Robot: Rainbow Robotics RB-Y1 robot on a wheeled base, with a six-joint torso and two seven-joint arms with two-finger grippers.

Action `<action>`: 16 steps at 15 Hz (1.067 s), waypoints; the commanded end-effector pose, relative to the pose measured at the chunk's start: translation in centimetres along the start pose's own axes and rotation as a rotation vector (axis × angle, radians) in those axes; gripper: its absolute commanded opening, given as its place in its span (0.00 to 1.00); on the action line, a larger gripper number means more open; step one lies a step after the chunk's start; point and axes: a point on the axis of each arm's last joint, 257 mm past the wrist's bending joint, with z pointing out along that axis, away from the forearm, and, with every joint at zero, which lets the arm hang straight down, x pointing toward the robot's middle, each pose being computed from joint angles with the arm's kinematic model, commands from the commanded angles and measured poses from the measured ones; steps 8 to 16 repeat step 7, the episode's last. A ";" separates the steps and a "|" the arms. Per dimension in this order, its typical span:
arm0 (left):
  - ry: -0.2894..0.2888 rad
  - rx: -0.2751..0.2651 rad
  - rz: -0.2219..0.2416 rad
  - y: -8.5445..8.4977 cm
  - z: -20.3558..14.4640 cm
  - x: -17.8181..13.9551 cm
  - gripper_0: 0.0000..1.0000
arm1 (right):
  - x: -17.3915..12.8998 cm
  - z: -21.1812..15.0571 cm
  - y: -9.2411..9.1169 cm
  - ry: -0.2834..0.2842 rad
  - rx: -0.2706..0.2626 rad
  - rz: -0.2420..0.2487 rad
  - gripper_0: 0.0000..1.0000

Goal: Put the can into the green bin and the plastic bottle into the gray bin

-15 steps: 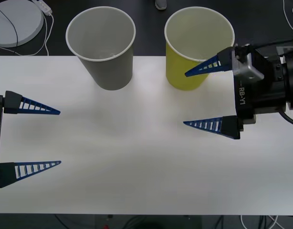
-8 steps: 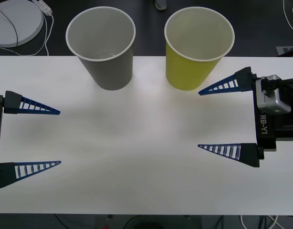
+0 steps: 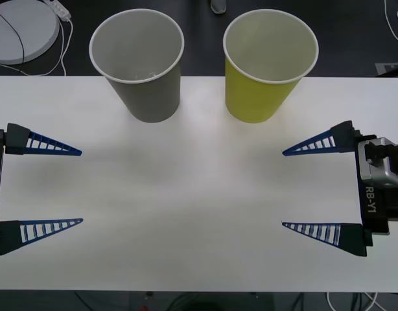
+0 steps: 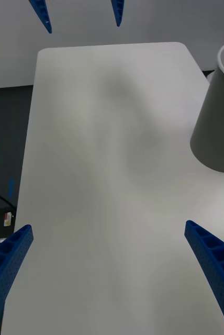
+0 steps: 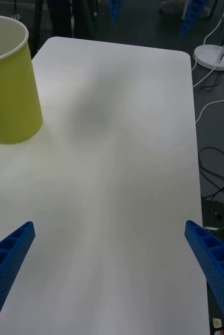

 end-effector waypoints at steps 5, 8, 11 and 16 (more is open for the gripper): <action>0.000 0.000 0.000 0.0 0.0 0.0 1.00 | 0.8 0.0 0.3 0.010 -0.004 0.013 1.00; 0.000 0.000 0.000 0.0 0.0 0.0 1.00 | 0.8 0.0 0.3 0.010 -0.004 0.011 1.00; 0.000 0.000 0.000 0.0 0.0 0.0 1.00 | 0.8 0.0 0.3 0.010 -0.004 0.011 1.00; 0.000 0.000 0.000 0.0 0.0 0.0 1.00 | 0.8 0.0 0.3 0.010 -0.004 0.011 1.00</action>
